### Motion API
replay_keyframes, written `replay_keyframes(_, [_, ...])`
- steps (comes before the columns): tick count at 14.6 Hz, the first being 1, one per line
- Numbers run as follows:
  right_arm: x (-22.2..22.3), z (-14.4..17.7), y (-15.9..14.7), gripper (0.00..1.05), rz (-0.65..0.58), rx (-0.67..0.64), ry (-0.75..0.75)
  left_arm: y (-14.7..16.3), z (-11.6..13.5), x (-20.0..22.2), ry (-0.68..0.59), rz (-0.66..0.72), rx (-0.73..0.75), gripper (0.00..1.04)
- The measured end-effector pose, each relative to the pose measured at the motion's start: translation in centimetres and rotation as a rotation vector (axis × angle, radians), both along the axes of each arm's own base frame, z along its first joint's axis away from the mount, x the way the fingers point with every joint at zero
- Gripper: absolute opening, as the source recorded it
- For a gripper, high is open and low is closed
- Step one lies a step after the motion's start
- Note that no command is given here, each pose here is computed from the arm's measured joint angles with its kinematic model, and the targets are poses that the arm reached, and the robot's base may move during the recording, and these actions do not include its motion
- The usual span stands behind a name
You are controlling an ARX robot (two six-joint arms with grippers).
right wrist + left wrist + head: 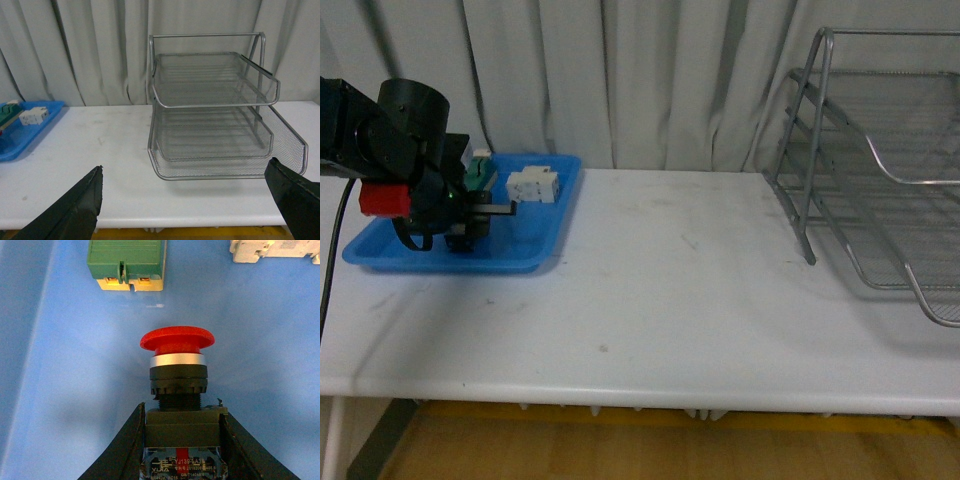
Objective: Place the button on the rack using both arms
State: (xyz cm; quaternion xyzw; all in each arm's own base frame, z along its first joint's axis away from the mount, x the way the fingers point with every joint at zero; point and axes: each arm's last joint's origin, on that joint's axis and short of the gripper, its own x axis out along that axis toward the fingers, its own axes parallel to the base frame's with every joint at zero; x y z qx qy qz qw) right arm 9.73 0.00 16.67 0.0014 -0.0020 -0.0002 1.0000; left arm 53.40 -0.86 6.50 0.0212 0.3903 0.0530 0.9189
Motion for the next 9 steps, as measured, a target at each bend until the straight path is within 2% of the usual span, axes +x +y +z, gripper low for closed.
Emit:
replay_keyframes(2, [0.0,0.0,0.0,0.98,0.0,0.0,0.0,0.0,1.6,-0.7,-0.023,-0.014,-0.016,0.36])
replay_keyframes(3, [0.0,0.0,0.0,0.98,0.0,0.0,0.0,-0.1,7.5,-2.1,-0.134,-0.069,-0.066,0.36])
replay_keyframes(5, [0.0,0.0,0.0,0.98,0.0,0.0,0.0,-0.9,11.2,-4.3,-0.191,-0.139,-0.116,0.36])
replay_keyframes(7, [0.0,0.0,0.0,0.98,0.0,0.0,0.0,-3.1,14.1,-6.6,-0.224,-0.238,-0.164,0.36])
replay_keyframes(9, [0.0,0.0,0.0,0.98,0.0,0.0,0.0,-7.8,16.7,-9.6,-0.24,-0.381,-0.202,0.36])
